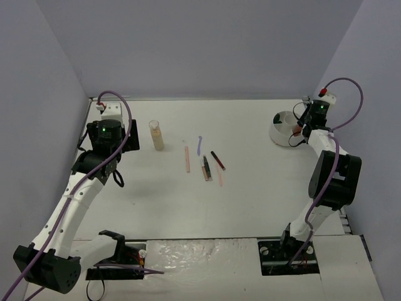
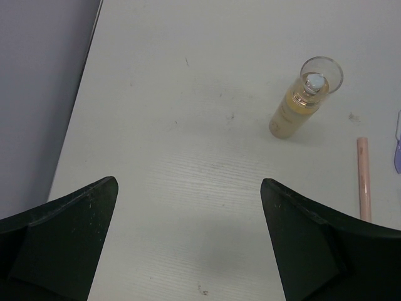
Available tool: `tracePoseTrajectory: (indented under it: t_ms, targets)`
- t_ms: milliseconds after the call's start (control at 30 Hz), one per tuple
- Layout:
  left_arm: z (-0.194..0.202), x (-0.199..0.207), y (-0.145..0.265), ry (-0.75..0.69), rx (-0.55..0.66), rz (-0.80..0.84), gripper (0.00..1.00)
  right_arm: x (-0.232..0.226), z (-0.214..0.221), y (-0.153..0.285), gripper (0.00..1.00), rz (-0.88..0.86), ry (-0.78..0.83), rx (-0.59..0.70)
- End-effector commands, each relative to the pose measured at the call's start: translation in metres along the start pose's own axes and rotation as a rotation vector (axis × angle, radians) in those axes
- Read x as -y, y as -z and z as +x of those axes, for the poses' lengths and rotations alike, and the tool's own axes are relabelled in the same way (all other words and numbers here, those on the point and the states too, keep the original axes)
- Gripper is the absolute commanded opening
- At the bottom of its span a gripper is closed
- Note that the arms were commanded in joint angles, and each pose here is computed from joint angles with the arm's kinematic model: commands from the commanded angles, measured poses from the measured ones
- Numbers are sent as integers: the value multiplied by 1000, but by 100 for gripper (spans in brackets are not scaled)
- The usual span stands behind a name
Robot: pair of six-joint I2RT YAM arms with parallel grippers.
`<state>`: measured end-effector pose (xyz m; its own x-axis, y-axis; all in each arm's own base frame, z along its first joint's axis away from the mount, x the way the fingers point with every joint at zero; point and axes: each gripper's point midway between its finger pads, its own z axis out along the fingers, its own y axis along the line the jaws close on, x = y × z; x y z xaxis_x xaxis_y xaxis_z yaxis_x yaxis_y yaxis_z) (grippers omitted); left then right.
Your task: Organize the makeup
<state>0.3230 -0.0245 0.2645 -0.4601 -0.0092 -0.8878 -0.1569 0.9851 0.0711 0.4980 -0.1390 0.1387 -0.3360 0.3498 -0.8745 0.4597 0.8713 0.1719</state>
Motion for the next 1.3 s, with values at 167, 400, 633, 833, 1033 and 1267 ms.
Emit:
tracePoseTrajectory:
  t_ms: [167, 400, 633, 833, 1033, 1267]
  targets:
    - [-20, -3, -2, 37, 53, -6, 97, -16, -48, 8, 32, -54, -10, 89]
    - [-19, -6, -4, 63, 44, 2, 97, -24, -79, 46, 53, -69, -5, 123]
    - [-20, -11, -3, 88, 50, 4, 97, -94, -66, 114, 62, -224, 98, 81]
    - [-18, -11, -4, 91, 42, 9, 97, -185, 22, 170, 63, -445, 235, -77]
    - [-17, -12, -5, 94, 41, 2, 97, -230, 124, 201, 63, -557, 292, -278]
    - [-13, -12, -9, 86, 28, -9, 97, -249, 228, 231, 62, -553, 415, -458]
